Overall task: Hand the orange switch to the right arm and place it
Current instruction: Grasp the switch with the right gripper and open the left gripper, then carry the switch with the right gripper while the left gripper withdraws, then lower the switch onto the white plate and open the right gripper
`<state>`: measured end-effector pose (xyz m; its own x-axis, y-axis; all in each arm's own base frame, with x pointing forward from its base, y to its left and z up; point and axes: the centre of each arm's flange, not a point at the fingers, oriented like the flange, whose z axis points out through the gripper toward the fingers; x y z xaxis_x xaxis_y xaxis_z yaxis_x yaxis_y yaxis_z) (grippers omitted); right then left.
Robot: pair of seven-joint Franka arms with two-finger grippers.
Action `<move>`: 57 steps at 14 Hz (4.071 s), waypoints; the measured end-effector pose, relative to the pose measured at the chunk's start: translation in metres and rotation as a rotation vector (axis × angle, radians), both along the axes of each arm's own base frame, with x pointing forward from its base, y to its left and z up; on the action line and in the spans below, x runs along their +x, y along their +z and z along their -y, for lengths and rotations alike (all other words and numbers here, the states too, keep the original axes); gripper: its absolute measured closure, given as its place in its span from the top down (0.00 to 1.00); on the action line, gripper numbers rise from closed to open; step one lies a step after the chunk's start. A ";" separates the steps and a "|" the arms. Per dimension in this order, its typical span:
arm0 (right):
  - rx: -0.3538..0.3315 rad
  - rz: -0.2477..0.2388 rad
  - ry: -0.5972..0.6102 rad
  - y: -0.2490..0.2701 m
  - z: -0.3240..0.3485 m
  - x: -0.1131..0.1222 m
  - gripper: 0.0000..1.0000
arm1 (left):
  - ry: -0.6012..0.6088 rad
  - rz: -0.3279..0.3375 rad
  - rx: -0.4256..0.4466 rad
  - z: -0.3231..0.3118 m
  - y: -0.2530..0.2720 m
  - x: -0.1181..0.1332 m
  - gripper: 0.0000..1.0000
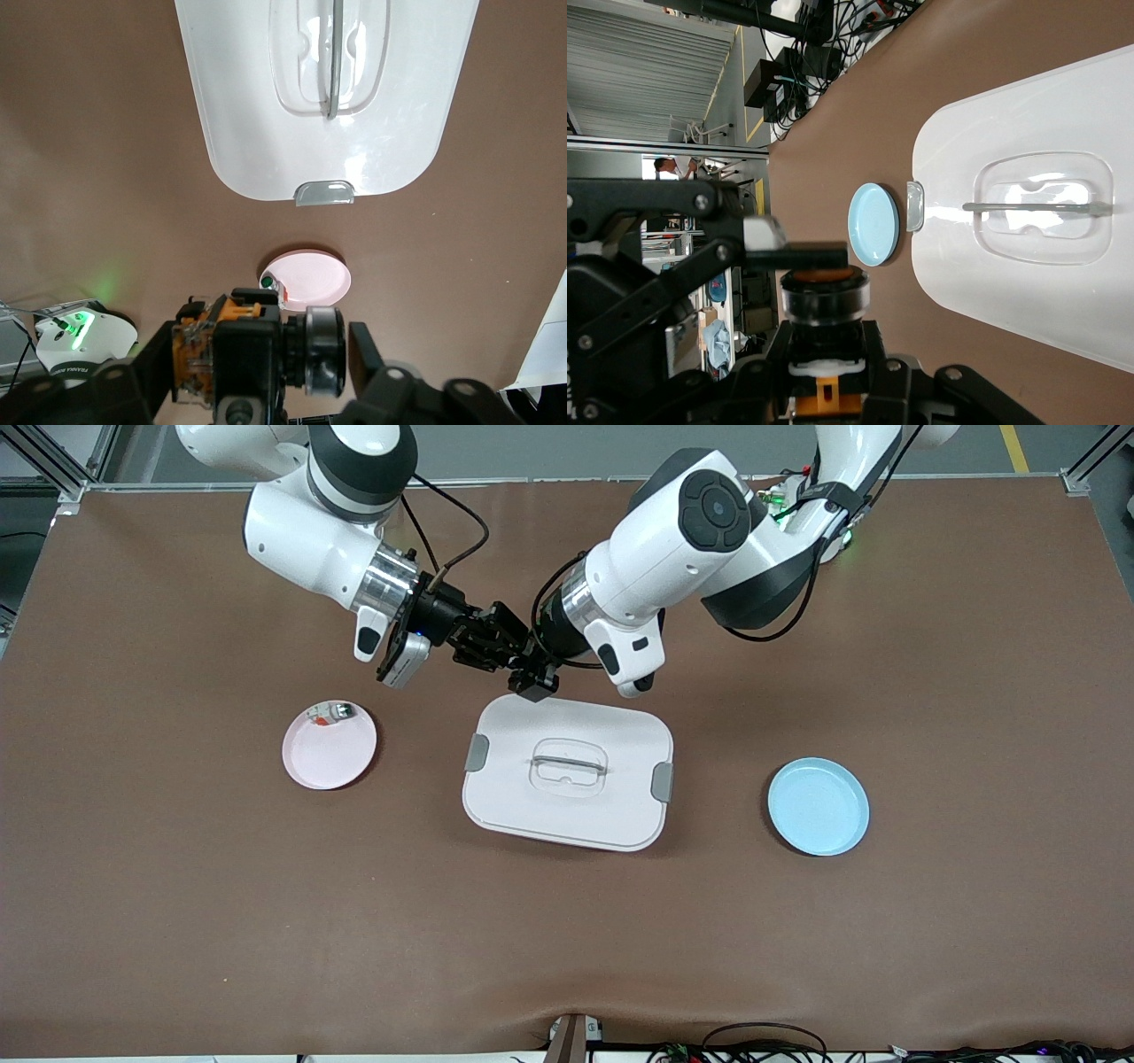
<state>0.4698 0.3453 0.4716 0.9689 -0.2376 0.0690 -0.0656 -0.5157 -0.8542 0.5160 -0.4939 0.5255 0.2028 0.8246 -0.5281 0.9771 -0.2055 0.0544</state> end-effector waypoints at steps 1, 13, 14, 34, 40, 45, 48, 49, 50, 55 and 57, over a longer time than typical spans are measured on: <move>0.002 0.002 0.001 0.001 -0.001 0.000 0.34 | 0.003 0.001 0.000 -0.001 0.000 0.001 0.98; -0.521 0.288 0.418 -0.015 0.011 0.027 0.34 | -0.199 0.199 0.116 -0.061 0.022 0.036 1.00; -0.590 0.310 0.486 -0.017 0.020 0.030 0.34 | -0.245 0.226 0.134 -0.076 0.028 0.042 1.00; -0.978 0.489 1.378 -0.095 0.176 0.017 0.34 | -1.117 0.346 0.497 -0.420 0.067 0.109 1.00; -0.998 0.571 1.395 -0.130 0.215 0.009 0.34 | -1.239 0.342 0.489 -0.442 0.094 0.089 1.00; -1.018 0.627 1.413 -0.162 0.240 -0.002 0.34 | -1.287 0.344 0.488 -0.431 0.108 0.065 1.00; -1.021 0.651 1.443 -0.183 0.245 0.000 0.34 | -1.304 0.356 0.457 -0.445 0.114 0.044 1.00; -1.024 0.665 1.456 -0.191 0.250 0.003 0.34 | -1.306 0.358 0.454 -0.450 0.116 0.037 1.00; -1.028 0.679 1.469 -0.199 0.255 0.005 0.34 | -1.305 0.358 0.456 -0.451 0.116 0.031 1.00; -1.028 0.690 1.509 -0.232 0.282 0.011 0.34 | -1.307 0.361 0.463 -0.450 0.117 0.018 1.00; -1.029 0.692 1.511 -0.238 0.281 0.011 0.34 | -1.308 0.361 0.463 -0.450 0.117 0.018 1.00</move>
<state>0.4809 0.0643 0.2339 0.0543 0.9984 0.0128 0.9953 -0.0551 0.0791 0.5342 -0.0441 0.6422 0.9994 0.0250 -0.0258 0.0232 -0.9976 -0.0647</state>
